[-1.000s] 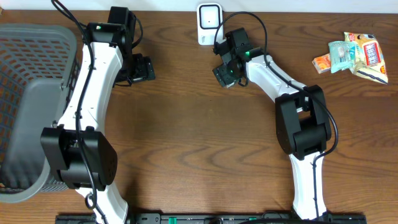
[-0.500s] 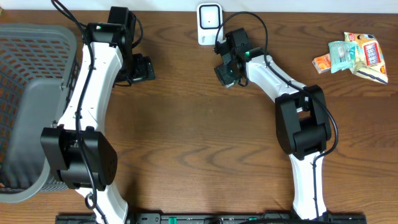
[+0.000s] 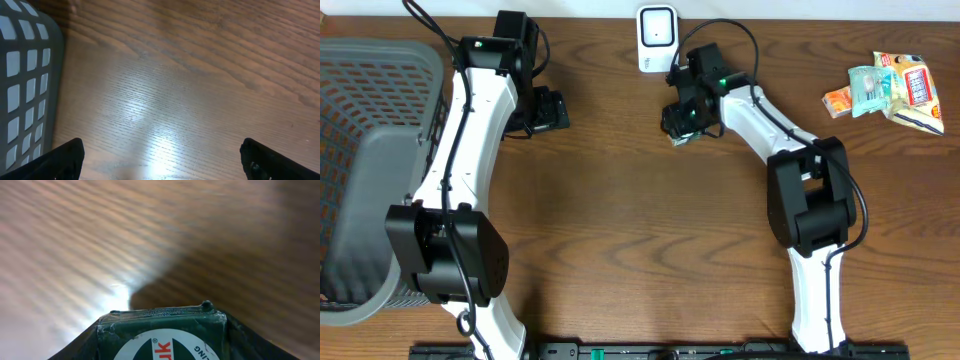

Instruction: Scan the item barcode

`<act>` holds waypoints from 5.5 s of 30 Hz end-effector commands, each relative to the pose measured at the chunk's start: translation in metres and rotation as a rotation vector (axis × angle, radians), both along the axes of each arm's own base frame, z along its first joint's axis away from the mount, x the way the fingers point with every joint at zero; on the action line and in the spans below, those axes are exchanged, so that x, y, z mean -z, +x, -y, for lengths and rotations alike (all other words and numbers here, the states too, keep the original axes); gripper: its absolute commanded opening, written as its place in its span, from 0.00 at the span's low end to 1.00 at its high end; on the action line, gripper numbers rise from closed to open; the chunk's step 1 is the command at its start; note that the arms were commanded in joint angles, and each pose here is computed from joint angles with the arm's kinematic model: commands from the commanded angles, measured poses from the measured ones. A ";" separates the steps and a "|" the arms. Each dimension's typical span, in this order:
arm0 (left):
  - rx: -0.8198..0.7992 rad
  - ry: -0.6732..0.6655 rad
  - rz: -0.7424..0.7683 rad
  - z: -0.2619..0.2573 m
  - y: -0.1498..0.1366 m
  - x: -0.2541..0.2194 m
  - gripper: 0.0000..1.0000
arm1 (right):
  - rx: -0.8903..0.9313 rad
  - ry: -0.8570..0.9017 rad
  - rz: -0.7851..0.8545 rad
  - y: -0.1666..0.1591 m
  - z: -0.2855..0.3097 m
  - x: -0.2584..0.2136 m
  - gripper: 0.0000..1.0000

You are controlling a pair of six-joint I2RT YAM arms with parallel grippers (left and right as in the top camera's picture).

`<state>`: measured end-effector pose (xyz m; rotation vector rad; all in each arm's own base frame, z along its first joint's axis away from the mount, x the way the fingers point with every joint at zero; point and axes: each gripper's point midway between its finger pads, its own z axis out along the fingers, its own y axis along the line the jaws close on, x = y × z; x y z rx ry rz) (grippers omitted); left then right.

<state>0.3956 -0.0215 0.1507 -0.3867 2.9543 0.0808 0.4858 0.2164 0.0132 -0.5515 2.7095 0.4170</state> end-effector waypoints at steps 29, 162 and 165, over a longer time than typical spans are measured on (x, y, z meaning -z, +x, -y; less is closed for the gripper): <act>0.012 0.016 -0.012 -0.004 -0.003 0.002 0.98 | -0.311 1.115 -0.161 -0.010 -0.041 -0.210 0.62; 0.012 0.016 -0.012 -0.003 -0.003 0.002 0.98 | 0.188 -0.207 0.025 -0.008 0.019 -0.020 0.66; 0.012 0.016 -0.012 -0.004 -0.003 0.002 0.98 | 0.182 -0.216 0.017 -0.018 0.023 -0.039 0.68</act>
